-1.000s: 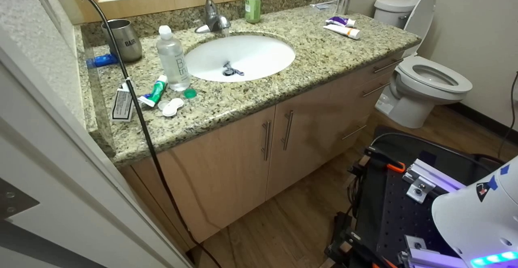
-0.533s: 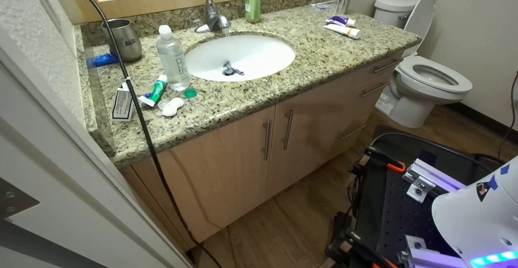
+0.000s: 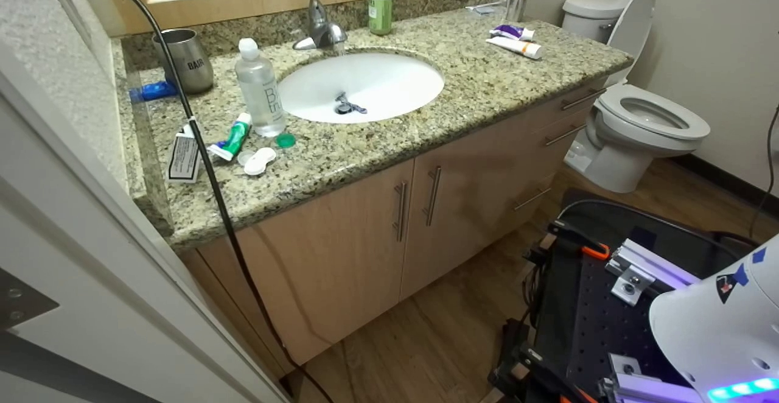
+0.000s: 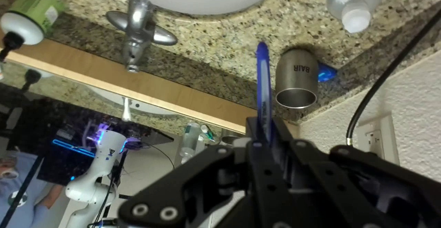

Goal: Put some water on the toothbrush then put it in the silver cup

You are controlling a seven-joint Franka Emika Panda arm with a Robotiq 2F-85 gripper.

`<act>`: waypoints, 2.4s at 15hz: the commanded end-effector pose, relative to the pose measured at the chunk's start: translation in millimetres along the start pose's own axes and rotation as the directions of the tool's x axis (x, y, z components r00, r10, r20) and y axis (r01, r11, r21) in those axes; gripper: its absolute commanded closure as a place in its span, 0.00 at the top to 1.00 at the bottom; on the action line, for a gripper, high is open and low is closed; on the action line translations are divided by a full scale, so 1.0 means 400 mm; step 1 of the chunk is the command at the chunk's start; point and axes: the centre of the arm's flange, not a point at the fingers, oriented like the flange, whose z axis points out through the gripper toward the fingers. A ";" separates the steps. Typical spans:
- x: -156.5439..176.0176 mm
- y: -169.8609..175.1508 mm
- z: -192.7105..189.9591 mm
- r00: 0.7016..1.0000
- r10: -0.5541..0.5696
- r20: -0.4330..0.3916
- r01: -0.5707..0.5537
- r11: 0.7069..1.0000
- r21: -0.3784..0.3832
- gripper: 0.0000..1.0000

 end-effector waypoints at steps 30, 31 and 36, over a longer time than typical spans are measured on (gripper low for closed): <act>0.286 0.028 0.356 0.844 0.169 -0.510 -0.075 0.977 0.199 0.11; 0.296 0.055 0.358 0.835 0.164 -0.525 -0.072 0.979 0.191 0.11; 0.281 0.060 0.403 0.853 0.126 -0.507 -0.057 0.987 0.150 0.03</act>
